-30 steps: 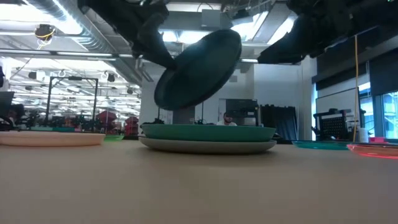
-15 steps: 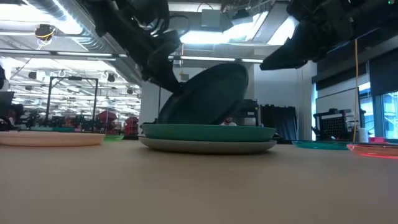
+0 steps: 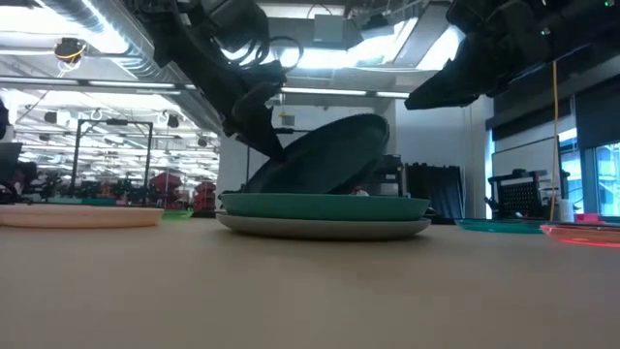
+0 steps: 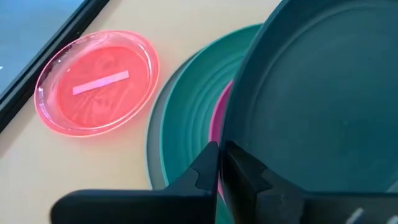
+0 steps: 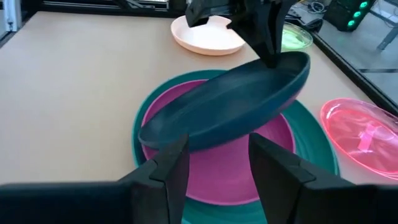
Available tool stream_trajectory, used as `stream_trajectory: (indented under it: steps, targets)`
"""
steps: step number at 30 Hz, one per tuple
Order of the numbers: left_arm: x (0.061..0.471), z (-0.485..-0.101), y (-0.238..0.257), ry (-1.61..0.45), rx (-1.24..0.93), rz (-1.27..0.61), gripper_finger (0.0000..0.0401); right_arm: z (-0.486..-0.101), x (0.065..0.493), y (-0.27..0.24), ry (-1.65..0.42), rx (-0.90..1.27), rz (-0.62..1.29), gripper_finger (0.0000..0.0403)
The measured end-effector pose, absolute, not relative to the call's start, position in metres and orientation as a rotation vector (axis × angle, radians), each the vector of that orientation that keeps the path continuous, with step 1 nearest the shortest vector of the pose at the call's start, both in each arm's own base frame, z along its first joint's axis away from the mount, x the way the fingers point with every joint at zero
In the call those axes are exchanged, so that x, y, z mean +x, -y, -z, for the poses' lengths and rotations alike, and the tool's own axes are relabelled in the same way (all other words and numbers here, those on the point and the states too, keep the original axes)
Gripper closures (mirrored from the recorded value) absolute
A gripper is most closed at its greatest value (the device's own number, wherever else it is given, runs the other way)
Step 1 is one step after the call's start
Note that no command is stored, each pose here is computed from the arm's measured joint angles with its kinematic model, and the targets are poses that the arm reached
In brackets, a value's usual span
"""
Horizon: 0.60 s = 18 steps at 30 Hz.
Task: Stack plastic plates
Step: Stack the black plate on top of the pink plate, then stack the orange plate on top of the black plate
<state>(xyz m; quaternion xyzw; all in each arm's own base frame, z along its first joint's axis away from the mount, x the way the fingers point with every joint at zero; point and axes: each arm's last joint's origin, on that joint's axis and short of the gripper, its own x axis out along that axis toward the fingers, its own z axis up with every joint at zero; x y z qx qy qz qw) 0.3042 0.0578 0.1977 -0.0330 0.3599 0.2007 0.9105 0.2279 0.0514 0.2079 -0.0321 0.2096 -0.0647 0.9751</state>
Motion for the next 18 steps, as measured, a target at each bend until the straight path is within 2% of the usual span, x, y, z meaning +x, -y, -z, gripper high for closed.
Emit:
stream_trajectory:
  steps: [10,18]
  targets:
    - [0.304,-0.199,-0.058,-0.74,-0.062,-0.423,0.03,-0.208,0.228,-0.051,-0.426,-0.068,0.138,0.0246]
    - [0.28,-0.225,-0.037,-0.772,-0.052,-0.376,0.0294,-0.207,0.227,-0.051,-0.434,-0.071,0.138,0.0246]
